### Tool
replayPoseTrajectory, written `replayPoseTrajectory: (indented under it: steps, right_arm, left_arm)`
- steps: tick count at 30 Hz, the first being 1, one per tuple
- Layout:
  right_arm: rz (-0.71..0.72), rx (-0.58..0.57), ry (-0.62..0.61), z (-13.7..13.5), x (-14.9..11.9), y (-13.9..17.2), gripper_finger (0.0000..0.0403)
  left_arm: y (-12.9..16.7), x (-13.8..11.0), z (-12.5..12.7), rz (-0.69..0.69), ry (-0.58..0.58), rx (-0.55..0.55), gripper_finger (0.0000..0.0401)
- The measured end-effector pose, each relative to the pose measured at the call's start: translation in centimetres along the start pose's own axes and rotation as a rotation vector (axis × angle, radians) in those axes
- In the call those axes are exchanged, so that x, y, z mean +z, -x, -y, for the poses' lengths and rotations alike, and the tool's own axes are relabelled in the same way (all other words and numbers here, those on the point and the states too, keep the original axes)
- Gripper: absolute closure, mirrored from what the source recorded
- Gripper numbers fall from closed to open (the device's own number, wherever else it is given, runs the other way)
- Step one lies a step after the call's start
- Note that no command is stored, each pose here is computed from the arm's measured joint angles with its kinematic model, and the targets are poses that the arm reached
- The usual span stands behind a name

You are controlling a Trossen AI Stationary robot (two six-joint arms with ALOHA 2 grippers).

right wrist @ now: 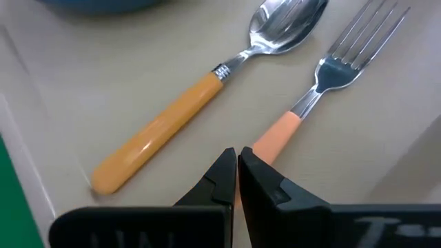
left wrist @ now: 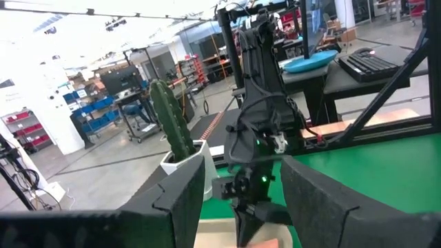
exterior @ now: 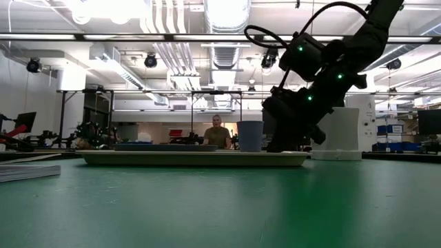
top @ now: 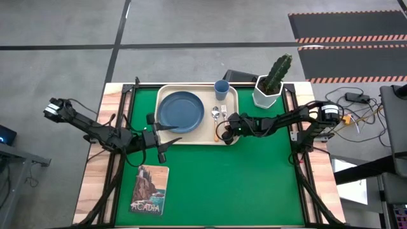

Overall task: Pick and place plate/cup/fork/spoon on tray
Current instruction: Adjust the yellow fork, then return to Home Position

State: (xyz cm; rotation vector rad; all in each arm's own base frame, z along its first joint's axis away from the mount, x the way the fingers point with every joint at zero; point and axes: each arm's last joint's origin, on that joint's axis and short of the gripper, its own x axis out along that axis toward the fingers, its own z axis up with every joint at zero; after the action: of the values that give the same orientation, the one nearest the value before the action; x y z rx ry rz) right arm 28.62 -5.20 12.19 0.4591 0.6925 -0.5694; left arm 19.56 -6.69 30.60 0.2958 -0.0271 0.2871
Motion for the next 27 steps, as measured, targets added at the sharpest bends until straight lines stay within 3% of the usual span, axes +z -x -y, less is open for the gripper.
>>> replayPoseTrajectory:
  steps: [5, 9, 12, 14, 17, 22, 27]
  right_arm:
    - [0.08, 0.06, 0.06, -0.9, 1.3, 2.2, 0.0394]
    - [0.183, 0.156, 0.293, -2.4, 1.7, 5.7, 0.0394]
    - [0.279, 0.233, 0.511, -3.0, 1.5, 8.6, 0.0394]
    - [0.352, 0.256, 0.59, -2.7, 1.3, 10.2, 0.0394]
    - [0.469, 0.287, 0.639, -1.4, 1.1, 12.5, 0.0394]
    - [0.611, 0.386, 0.66, 0.9, -0.8, 15.2, 0.0394]
    - [0.712, 0.419, 0.627, 3.2, -3.2, 16.4, 0.0394]
  left_arm:
    - [1.0, -1.3, -0.4, -0.079, -0.015, -0.022, 0.0231]
    - [3.7, -4.5, -1.7, -0.156, 0.028, -0.034, 0.0261]
    - [5.8, -6.8, -2.3, -0.105, 0.072, -0.142, 0.0311]
    - [7.0, -8.3, -2.6, -0.056, 0.091, -0.214, 0.0349]
    - [8.3, -10.2, -3.0, 0.004, 0.127, -0.221, 0.0392]
    - [9.5, -12.4, -3.3, 0.091, 0.172, -0.192, 0.0388]
    - [9.8, -13.8, -3.0, 0.068, 0.235, -0.202, 0.0386]
